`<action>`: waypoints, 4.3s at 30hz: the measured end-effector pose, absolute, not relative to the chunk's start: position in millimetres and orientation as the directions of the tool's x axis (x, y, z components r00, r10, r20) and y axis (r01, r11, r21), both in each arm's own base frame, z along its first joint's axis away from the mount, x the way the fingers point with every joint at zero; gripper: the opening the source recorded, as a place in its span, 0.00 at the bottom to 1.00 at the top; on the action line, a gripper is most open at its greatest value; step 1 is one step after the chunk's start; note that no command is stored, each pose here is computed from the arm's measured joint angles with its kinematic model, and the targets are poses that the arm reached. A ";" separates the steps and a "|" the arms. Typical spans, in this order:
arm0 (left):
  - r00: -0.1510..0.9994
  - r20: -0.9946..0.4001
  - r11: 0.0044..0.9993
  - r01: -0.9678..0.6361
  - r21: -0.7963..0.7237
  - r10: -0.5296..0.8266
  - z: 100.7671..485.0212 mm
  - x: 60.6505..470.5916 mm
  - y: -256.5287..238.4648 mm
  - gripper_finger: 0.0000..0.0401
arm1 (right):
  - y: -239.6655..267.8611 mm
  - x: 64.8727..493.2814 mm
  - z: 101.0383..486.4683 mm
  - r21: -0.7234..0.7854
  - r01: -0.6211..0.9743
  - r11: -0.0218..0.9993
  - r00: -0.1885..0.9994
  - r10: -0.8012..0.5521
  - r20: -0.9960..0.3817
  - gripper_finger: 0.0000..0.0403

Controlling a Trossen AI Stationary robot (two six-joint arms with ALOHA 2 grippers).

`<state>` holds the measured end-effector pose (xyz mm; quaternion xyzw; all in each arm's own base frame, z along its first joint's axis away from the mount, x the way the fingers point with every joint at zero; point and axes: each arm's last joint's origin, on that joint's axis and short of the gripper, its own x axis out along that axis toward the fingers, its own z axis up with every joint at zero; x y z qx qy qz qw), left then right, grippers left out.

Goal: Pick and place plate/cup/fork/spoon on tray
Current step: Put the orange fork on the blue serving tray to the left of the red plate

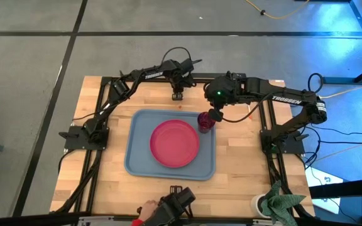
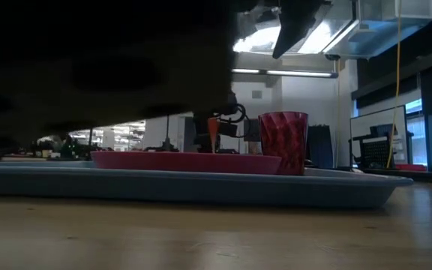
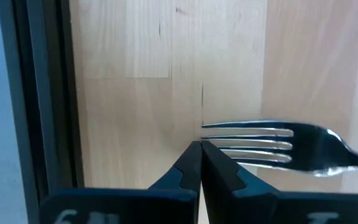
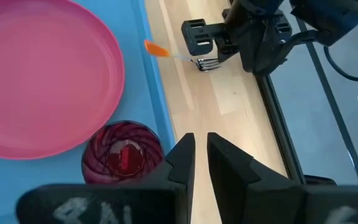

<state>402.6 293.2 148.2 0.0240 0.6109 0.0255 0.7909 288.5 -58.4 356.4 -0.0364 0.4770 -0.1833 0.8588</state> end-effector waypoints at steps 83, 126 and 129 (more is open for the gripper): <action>0.245 -0.968 0.438 -0.877 -0.199 0.052 260.8 382.7 228.5 0.14 | -60.0 278.7 397.0 -0.330 0.363 0.872 0.485 -0.479 -0.732 0.12; 0.231 -0.971 0.219 -0.952 -0.214 0.055 168.3 414.6 224.4 0.14 | -60.1 279.1 396.8 -0.330 0.363 0.871 0.484 -0.479 -0.732 0.12; 0.242 -0.969 0.220 -0.949 -0.225 0.053 168.5 415.3 224.8 0.13 | -60.1 279.1 396.8 -0.330 0.363 0.871 0.484 -0.479 -0.732 0.12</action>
